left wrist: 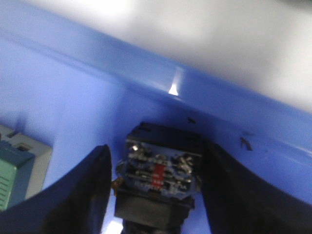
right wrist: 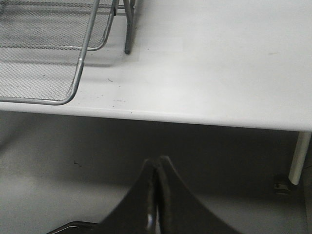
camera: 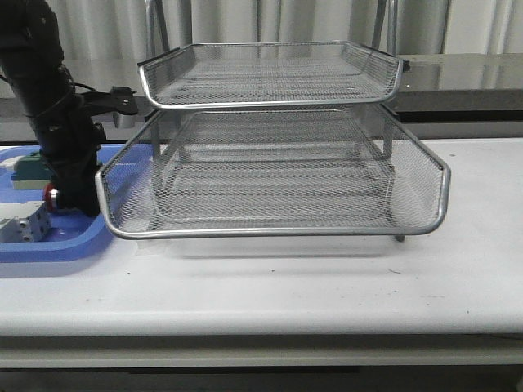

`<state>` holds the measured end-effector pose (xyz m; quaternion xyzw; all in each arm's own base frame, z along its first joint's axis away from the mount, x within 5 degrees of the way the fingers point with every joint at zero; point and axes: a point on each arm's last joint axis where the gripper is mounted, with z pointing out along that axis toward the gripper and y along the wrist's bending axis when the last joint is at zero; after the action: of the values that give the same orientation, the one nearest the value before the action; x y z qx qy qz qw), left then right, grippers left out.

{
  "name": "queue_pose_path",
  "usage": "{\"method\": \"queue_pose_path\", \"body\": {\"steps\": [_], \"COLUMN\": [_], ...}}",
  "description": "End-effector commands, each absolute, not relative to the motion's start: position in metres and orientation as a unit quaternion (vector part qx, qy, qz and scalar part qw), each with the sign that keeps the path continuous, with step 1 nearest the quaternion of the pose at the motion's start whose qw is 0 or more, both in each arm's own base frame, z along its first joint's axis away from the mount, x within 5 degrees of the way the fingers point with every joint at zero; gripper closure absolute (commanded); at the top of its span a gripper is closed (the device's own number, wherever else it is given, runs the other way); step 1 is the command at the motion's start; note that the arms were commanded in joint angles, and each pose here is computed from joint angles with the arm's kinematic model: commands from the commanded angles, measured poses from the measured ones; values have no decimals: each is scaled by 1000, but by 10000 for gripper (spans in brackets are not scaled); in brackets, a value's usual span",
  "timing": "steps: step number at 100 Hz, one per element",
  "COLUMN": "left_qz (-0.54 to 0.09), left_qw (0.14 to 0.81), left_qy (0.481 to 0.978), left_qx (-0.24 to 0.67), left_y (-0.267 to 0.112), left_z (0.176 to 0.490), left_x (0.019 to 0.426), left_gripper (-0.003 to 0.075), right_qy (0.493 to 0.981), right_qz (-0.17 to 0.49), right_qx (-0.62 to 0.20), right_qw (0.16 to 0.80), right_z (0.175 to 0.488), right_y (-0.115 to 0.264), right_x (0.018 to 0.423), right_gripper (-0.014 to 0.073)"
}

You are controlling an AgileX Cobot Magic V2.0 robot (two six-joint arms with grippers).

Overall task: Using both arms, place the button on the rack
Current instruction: 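Lower the left gripper onto the red push-button switch and grasp it, then lift the red push-button switch out of the blue tray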

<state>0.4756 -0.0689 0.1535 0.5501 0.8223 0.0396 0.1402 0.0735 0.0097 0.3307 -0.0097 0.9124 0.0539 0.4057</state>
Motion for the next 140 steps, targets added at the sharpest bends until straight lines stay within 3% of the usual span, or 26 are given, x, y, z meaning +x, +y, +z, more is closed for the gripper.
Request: {"method": "queue_pose_path", "body": {"steps": [1,22,55,90,109,140], "left_qz": [62,67,46,70,71,50], "left_qw": [181,181,157,244,276,288], "left_qy": [815,812,837,849,847,829], "left_qx": [547,551,523,464,449,477], "left_y": [-70,-70,-62,-44,-46,-72], "left_z": [183,204,269,353,390,419], "left_x": [479,482,475,446,413,338], "left_gripper": [519,741,740,740,740,740], "right_qy": [895,895,895,895,895,895], "right_qz": [56,56,56,56,56,56], "right_qx": [-9,-9,-9,-9,-9,-9], "right_qw": [443,442,442,442,442,442], "right_z": [344,344,344,344,344,344], "right_y": [10,10,10,10,10,10], "right_x": [77,76,76,76,76,76], "right_gripper": [664,664,664,664,664,664]}}
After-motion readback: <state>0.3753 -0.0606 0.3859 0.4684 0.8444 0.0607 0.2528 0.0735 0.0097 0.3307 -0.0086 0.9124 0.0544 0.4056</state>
